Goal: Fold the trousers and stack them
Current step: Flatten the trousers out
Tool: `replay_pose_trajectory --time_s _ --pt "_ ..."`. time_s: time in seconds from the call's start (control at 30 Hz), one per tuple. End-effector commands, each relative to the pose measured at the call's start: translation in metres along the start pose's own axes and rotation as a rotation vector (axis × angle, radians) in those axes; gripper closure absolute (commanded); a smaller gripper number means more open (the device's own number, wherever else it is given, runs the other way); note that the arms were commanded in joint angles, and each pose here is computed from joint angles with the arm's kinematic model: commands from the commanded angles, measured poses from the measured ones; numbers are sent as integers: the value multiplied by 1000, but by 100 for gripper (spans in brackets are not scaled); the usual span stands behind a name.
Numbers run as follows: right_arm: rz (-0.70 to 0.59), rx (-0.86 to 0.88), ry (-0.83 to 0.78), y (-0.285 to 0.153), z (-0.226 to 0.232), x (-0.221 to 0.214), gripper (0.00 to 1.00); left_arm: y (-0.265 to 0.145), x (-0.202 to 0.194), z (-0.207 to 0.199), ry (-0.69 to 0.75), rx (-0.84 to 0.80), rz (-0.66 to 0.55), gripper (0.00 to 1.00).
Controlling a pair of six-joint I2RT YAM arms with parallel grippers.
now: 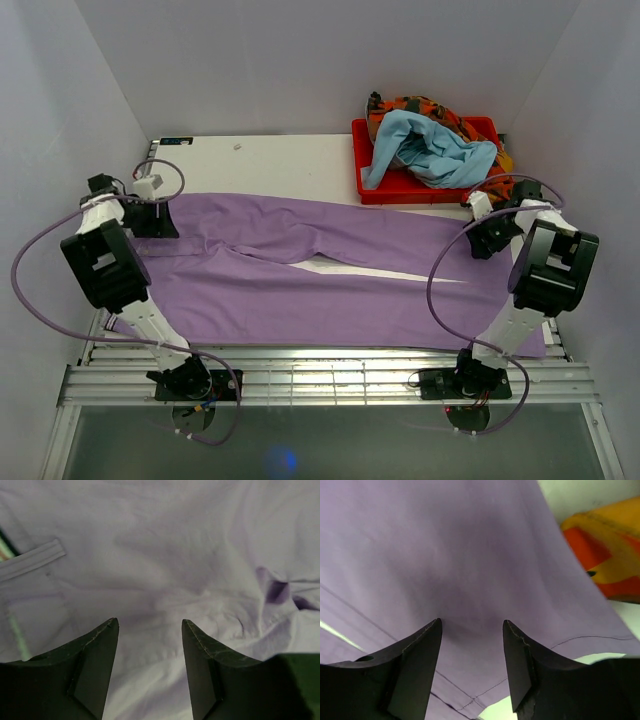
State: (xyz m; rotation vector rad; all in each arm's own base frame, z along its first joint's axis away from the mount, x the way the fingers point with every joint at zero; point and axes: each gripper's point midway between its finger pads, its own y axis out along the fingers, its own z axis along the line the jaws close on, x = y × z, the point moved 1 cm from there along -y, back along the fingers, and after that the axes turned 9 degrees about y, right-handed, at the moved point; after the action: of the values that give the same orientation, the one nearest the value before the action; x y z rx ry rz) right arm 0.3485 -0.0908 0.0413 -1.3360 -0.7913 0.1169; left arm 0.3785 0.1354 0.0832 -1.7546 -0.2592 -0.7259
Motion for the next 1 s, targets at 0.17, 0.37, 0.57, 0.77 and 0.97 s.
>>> replay_pose_trajectory --time_s 0.17,0.37,0.57,0.77,0.97 --pt "167 -80 -32 16 -10 -61 43 30 -60 27 -75 99 190 39" --pt "236 -93 -106 -2 -7 -93 44 -2 -90 52 -39 143 233 43" --pt "119 15 -153 -37 12 -58 41 -28 -54 34 138 50 121 35" --pt "-92 -78 -199 -80 -28 22 27 -49 17 36 282 52 -97 25" --pt "-192 -74 -218 -75 -58 59 28 -42 61 54 278 44 -216 22"
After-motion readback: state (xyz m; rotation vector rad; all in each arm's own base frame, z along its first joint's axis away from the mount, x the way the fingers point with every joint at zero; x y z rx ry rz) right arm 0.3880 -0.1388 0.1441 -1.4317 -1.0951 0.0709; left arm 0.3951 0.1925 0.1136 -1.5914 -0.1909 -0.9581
